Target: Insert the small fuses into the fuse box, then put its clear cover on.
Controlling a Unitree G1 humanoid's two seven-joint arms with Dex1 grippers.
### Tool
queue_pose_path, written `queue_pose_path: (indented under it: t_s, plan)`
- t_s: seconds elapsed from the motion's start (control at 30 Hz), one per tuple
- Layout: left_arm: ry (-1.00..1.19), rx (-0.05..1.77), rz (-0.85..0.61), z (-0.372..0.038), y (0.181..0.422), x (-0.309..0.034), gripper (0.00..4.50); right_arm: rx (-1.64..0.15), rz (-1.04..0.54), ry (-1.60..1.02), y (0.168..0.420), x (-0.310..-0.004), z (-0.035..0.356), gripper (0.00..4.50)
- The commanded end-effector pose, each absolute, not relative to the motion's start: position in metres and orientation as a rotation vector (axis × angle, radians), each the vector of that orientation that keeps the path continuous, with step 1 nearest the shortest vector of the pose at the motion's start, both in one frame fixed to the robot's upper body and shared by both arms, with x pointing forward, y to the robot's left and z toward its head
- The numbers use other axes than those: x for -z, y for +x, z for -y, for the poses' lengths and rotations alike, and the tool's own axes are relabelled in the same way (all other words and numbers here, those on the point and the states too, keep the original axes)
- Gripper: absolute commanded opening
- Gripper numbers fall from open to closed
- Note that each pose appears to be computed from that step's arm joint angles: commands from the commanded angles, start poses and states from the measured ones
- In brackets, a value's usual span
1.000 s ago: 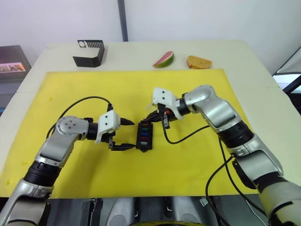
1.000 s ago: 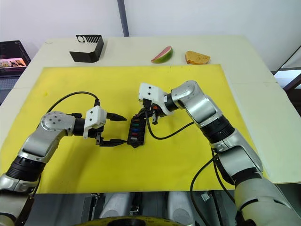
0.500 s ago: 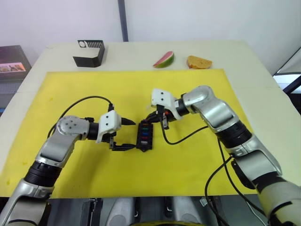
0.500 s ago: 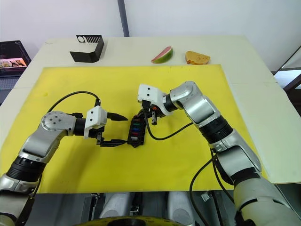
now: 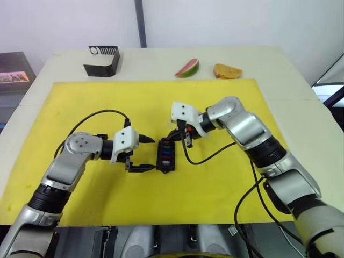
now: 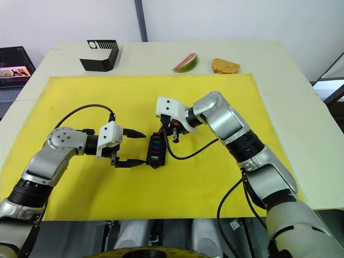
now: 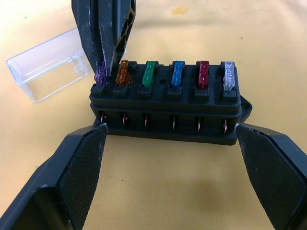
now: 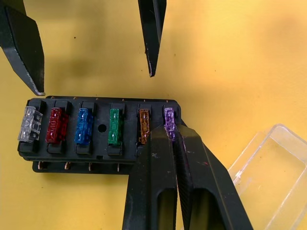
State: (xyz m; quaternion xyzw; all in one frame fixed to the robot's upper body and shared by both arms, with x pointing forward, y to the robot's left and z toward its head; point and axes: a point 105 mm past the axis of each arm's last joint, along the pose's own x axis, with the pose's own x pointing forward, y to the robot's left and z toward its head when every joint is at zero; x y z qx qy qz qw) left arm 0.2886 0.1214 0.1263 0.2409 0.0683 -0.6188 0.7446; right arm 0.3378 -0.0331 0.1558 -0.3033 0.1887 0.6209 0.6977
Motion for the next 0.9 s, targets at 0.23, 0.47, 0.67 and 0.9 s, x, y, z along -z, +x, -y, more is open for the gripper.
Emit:
queue_pose_path:
  t_s: [0.23,0.47,0.67,0.9]
  plan:
    - [0.542,1.352,-0.124,-0.120,0.288,-0.130,4.44,-1.410,-0.387,-0.691,0.334,-0.164,0.025,0.00]
    - [0.545,1.352,-0.122,-0.120,0.289,-0.130,4.50,-1.409,-0.372,-0.690,0.333,-0.167,0.025,2.21]
    - [0.546,1.352,-0.121,-0.120,0.289,-0.130,4.50,-1.408,-0.348,-0.702,0.333,-0.170,0.024,3.48]
    - [0.545,1.349,-0.119,-0.120,0.289,-0.131,4.50,-1.393,-0.334,-0.690,0.336,-0.177,0.026,3.48]
